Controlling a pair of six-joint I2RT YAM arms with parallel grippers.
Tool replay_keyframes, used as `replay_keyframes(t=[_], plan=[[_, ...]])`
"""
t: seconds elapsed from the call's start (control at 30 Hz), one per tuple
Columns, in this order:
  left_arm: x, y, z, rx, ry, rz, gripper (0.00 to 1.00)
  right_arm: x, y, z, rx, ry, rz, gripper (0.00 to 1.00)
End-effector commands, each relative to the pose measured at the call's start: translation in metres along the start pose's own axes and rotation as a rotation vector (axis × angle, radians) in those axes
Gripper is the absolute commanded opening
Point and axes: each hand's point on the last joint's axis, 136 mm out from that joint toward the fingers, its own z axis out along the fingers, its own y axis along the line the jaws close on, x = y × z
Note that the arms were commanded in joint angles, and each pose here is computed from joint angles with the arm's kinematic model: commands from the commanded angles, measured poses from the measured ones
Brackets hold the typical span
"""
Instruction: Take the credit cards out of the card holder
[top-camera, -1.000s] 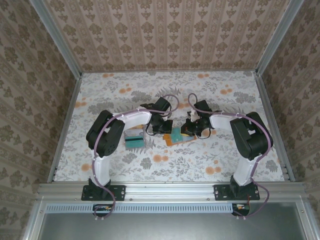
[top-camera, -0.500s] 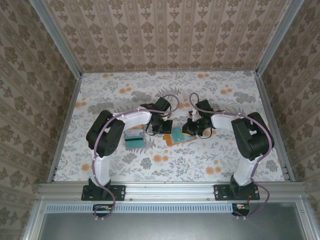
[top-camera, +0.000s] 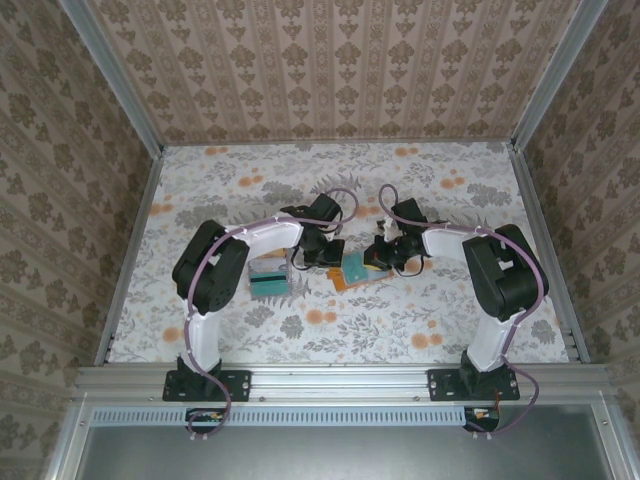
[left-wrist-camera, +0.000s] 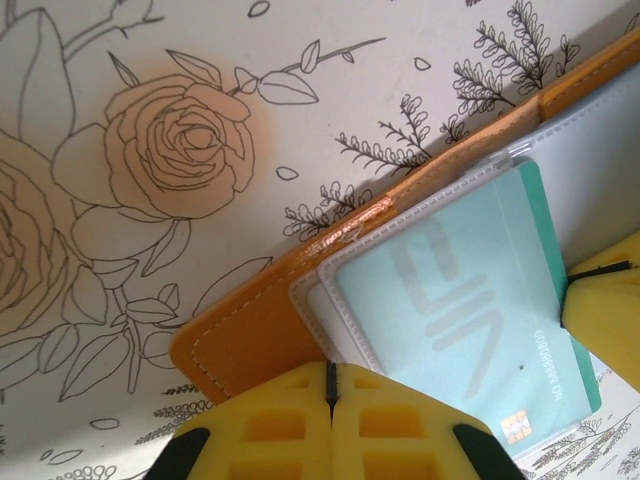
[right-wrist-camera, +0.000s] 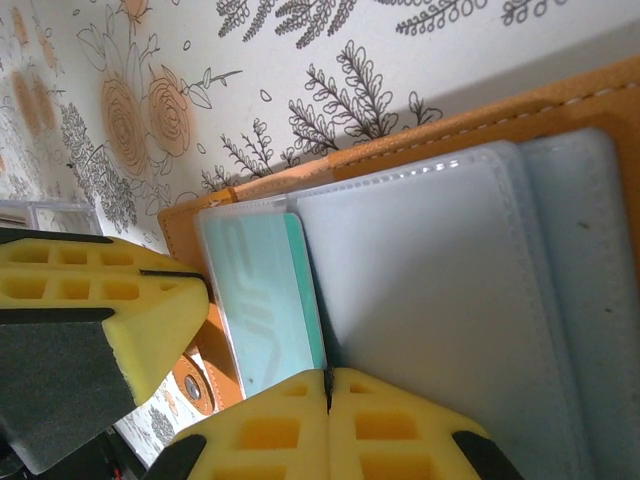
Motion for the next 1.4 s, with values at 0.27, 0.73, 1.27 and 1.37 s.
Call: replay_keyframes(t=[0.27, 0.73, 1.27, 1.37], plan=[[0.005, 0.003, 0.005, -0.03, 0.026, 0.017, 0.0, 0.004, -0.004, 0.003, -0.014, 0.032, 0.025, 0.02], [0.011, 0.013, 0.013, -0.063, 0.05, 0.003, 0.0, -0.001, -0.012, -0.004, -0.022, 0.029, 0.037, 0.02], [0.011, 0.012, 0.012, -0.057, 0.052, 0.005, 0.0, -0.002, -0.014, -0.008, -0.024, 0.022, 0.028, 0.0], [0.011, 0.012, 0.012, -0.056, 0.051, 0.006, 0.0, -0.003, -0.016, -0.01, -0.03, 0.024, 0.029, 0.0]])
